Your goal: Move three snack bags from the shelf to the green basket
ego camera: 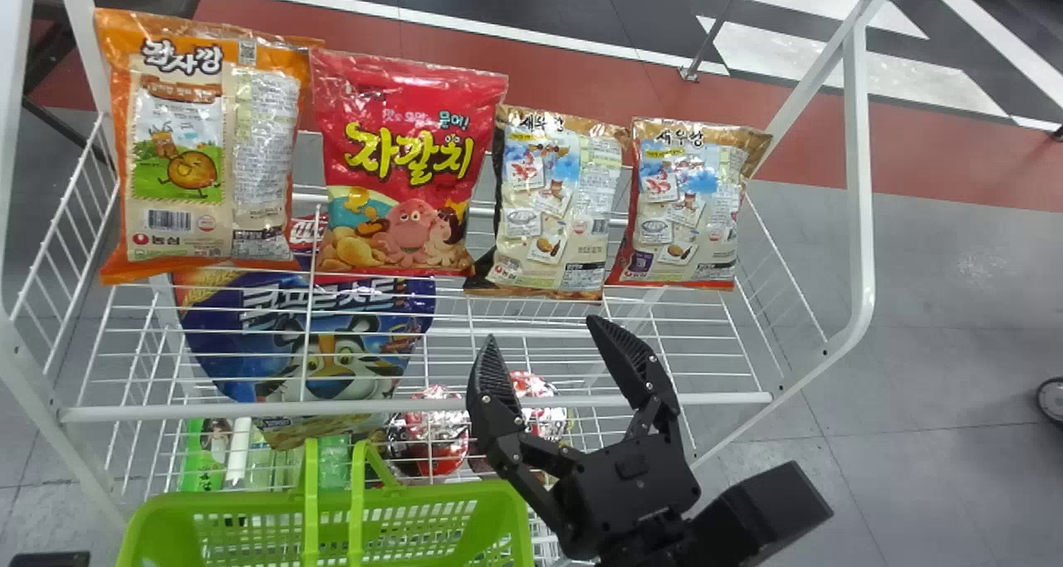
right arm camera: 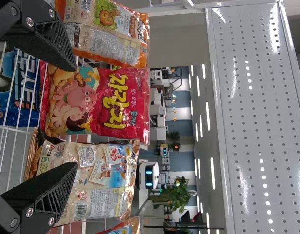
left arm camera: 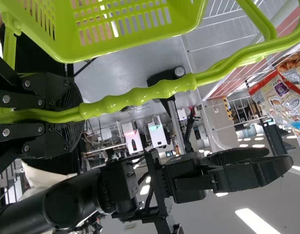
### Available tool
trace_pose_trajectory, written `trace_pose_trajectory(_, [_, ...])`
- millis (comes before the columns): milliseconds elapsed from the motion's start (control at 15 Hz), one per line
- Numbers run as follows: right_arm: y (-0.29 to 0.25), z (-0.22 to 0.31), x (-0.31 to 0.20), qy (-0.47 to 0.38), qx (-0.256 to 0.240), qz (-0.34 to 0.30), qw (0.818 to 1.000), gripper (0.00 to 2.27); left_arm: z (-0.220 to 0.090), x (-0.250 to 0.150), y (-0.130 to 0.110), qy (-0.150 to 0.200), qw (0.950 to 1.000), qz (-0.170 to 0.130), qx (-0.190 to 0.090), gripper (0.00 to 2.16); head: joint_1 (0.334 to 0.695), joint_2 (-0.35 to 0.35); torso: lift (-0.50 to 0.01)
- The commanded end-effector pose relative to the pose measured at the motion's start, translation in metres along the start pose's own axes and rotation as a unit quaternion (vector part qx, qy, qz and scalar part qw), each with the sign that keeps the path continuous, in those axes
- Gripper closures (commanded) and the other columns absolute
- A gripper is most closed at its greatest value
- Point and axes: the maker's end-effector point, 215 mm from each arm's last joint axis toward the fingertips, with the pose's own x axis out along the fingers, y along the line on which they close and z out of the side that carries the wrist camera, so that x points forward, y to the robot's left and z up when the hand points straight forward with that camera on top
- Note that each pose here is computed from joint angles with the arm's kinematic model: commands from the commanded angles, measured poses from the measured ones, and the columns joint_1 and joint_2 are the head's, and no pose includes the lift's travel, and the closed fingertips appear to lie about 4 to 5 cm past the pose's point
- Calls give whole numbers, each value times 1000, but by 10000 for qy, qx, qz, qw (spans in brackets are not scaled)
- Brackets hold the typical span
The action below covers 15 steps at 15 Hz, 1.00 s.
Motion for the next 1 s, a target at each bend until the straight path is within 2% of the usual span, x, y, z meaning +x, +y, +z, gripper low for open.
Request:
trace_pose_trajectory(0, [0, 0, 0, 1, -6, 1, 10000, 130, -1, 0, 0, 2, 10000, 1, -3, 2017, 695, -350, -48])
trace_pose_trajectory(933, [0, 2, 2, -83, -68, 48, 9999, 127, -4, 0, -4, -1, 10000, -35, -18, 1959, 695, -350, -48])
